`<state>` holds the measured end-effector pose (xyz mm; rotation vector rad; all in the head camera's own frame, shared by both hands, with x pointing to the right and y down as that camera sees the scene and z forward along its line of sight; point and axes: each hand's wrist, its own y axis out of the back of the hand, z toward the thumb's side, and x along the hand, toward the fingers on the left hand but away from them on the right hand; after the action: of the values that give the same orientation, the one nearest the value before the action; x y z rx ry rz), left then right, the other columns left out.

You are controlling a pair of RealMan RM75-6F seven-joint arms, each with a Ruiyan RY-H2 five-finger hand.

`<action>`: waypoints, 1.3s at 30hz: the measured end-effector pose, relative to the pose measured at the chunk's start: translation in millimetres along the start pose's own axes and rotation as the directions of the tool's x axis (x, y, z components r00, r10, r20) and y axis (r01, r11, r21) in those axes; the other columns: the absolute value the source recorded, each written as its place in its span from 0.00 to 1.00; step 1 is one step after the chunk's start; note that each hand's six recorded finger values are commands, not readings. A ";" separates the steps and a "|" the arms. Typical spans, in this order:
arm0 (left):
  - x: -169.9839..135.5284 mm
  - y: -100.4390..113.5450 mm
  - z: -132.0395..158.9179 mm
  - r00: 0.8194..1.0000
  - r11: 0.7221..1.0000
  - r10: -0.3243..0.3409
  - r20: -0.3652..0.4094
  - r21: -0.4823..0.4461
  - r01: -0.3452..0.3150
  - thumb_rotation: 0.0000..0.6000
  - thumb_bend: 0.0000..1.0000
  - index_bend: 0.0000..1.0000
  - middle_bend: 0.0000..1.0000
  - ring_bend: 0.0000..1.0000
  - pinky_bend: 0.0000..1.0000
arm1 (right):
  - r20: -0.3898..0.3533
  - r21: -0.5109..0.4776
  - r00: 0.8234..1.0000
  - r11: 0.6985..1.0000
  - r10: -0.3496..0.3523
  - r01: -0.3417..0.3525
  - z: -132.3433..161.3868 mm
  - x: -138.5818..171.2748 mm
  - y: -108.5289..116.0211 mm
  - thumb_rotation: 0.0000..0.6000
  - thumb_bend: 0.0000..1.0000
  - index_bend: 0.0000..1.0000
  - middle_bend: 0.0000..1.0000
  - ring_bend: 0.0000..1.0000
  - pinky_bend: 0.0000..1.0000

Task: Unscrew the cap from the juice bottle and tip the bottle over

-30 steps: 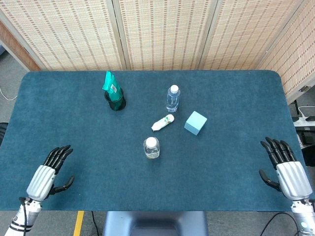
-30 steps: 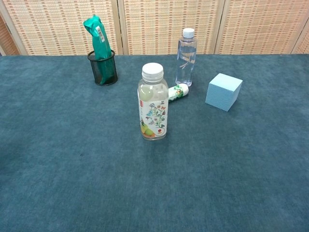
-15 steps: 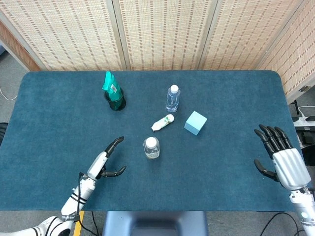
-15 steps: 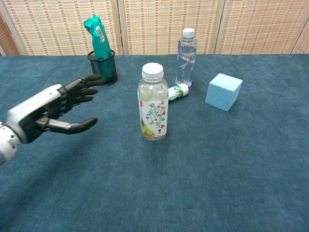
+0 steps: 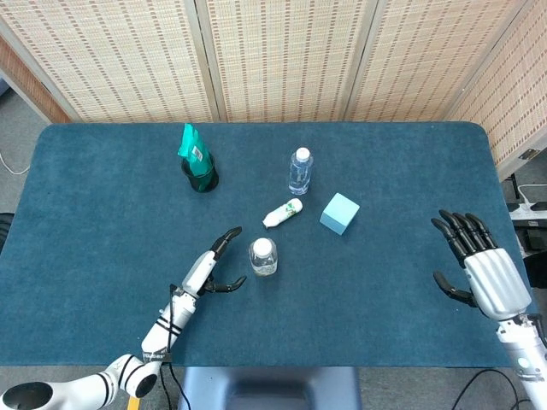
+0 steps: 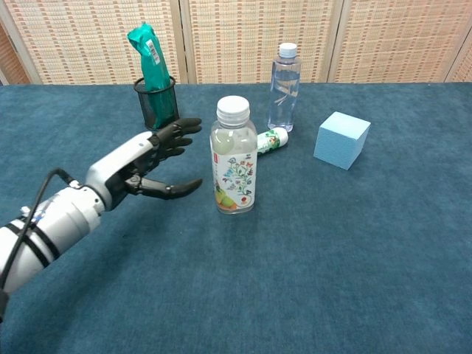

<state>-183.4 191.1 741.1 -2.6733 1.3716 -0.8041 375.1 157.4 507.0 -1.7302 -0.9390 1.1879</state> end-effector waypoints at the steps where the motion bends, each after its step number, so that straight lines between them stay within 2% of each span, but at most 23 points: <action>1: 3.3 -2.2 1.2 1.000 1.000 -0.005 0.000 -0.005 0.005 1.00 0.32 0.00 0.00 0.00 0.01 | 0.001 0.001 1.000 1.000 0.004 -0.004 -0.1 -1.8 -0.9 1.00 0.27 0.00 0.00 0.00 0.00; 11: 31.9 -13.2 13.9 1.000 1.000 -0.021 0.018 -0.014 0.021 1.00 0.32 0.00 0.00 0.00 0.01 | 0.001 0.003 1.000 1.000 0.013 -0.013 1.2 -11.4 -5.8 1.00 0.27 0.00 0.00 0.00 0.00; 20: 33.3 -22.0 13.9 0.998 0.998 -0.052 0.025 -0.019 0.052 1.00 0.32 0.03 0.01 0.00 0.00 | -0.012 0.005 1.000 1.000 0.021 -0.021 5.9 -19.7 -9.3 1.00 0.27 0.00 0.00 0.00 0.00; 27: 33.9 -29.2 17.1 0.997 0.996 -0.070 0.033 -0.048 0.072 1.00 0.32 0.00 0.00 0.00 0.00 | -0.009 0.005 1.000 1.000 0.022 -0.022 4.6 -20.8 -10.4 1.00 0.27 0.00 0.00 0.00 0.00; 36: 46.2 -39.3 20.4 0.997 0.995 -0.073 0.020 -0.073 0.074 1.00 0.32 0.00 0.00 0.00 0.00 | 0.000 0.001 1.000 1.000 0.021 -0.021 0.9 -19.1 -8.0 1.00 0.27 0.00 0.00 0.00 0.00; 39: 52.0 -39.7 19.6 0.998 0.995 -0.070 0.009 -0.065 0.070 1.00 0.32 0.03 0.01 0.00 0.00 | 0.003 0.004 1.000 1.000 0.020 -0.020 -0.3 -18.4 -7.1 1.00 0.27 0.00 0.00 0.00 0.00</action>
<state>-119.9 171.6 756.5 -2.7850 1.3324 -0.7684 369.3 143.6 519.8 -1.7383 -0.9222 1.2045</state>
